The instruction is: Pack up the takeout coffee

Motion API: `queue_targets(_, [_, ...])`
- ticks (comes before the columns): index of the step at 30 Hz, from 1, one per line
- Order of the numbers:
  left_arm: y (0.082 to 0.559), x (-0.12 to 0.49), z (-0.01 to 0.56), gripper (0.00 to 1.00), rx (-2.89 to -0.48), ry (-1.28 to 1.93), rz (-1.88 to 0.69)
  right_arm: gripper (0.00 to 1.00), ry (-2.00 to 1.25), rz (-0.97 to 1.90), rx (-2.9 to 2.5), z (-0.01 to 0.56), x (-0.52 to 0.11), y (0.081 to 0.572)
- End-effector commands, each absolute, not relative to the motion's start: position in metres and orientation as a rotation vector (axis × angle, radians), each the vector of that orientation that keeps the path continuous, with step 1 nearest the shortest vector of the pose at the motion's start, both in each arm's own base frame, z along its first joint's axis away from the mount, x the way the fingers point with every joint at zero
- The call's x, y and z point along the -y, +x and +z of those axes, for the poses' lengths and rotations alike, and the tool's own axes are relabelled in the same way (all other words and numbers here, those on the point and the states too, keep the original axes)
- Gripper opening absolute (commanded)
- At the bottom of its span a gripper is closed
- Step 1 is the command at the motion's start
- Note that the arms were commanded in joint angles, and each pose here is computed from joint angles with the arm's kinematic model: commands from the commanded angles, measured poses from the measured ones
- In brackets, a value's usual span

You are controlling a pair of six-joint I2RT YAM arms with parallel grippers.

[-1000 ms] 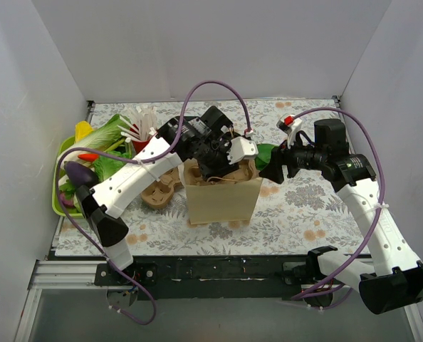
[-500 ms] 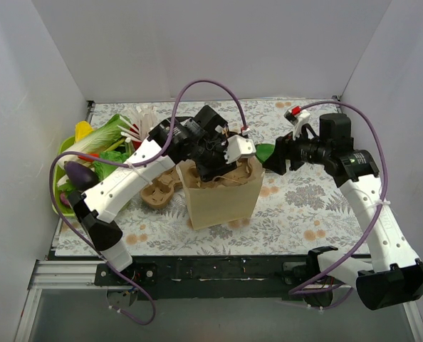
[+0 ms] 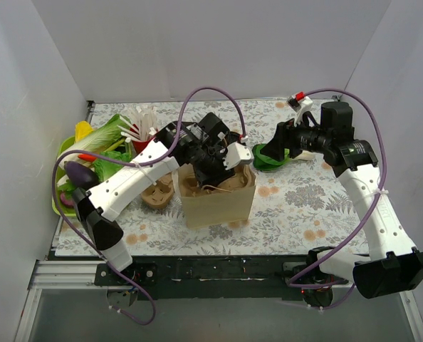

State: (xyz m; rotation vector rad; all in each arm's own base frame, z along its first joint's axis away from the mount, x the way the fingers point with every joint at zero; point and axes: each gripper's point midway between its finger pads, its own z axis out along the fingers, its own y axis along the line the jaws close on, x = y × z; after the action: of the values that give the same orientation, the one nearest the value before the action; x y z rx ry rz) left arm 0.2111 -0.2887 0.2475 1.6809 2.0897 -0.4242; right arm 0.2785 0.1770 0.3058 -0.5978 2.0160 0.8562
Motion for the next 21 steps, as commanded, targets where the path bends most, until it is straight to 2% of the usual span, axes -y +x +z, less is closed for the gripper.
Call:
queue_targets(1, [0.205,0.279,0.238,0.00,-2.150,1.691,-0.400,0.72,-0.617,0.864,-1.956,0.317,-0.179,0.277])
queue_targets(21, [0.197,0.254,0.187,0.00,-2.244,1.860,-0.289,0.72,-0.681,0.697,-1.956,0.308,-0.161,0.276])
